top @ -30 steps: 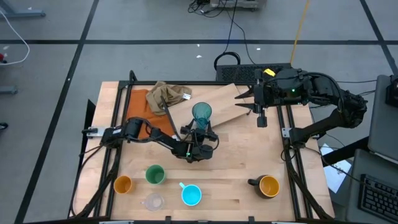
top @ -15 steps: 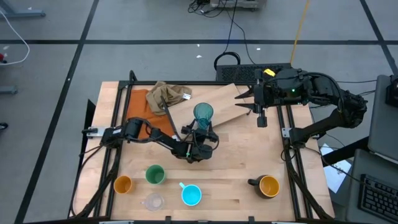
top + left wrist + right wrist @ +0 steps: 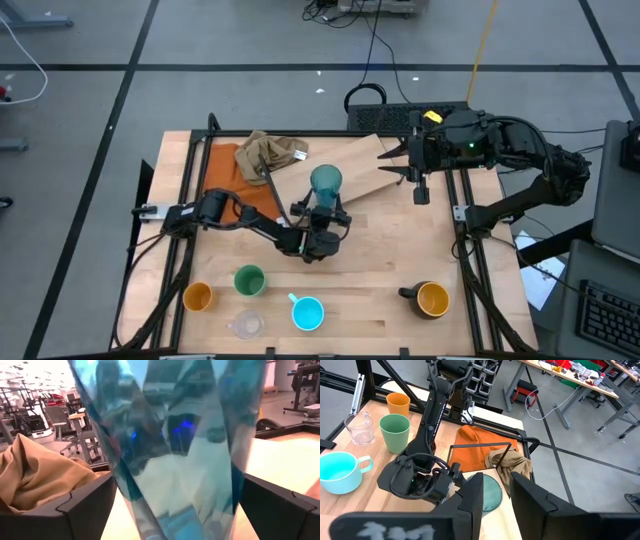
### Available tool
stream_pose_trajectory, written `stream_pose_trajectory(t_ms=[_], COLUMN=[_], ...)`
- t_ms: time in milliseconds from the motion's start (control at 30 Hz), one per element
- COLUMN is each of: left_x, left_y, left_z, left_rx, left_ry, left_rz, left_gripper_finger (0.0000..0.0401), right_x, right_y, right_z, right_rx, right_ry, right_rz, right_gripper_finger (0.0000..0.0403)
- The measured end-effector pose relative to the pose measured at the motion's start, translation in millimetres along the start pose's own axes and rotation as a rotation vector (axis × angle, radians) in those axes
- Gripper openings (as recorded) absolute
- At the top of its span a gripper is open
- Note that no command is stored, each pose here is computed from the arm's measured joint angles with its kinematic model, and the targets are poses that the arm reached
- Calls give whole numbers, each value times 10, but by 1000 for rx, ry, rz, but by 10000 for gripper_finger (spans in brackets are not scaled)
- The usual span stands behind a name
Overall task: Stack small to large cups/mugs on shelf
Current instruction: Put the blue cup on the shelf
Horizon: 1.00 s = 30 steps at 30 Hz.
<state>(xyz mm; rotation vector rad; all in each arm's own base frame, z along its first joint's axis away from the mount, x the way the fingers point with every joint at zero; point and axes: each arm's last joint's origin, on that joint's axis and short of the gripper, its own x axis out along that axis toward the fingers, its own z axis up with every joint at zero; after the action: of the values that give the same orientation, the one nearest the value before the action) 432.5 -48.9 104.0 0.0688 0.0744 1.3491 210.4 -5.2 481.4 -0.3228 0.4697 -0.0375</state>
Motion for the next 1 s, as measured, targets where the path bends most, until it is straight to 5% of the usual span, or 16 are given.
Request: stream_pose_trajectory(t_ms=[1000], left_x=[-117], left_y=[-18], left_z=[129], left_rx=[75], left_ry=[-12], left_rz=[18], left_gripper_finger=[397], right_x=[1], right_y=[0], right_z=[0], right_rx=[-18], right_ry=[0], right_rz=[0], right_gripper_finger=[86])
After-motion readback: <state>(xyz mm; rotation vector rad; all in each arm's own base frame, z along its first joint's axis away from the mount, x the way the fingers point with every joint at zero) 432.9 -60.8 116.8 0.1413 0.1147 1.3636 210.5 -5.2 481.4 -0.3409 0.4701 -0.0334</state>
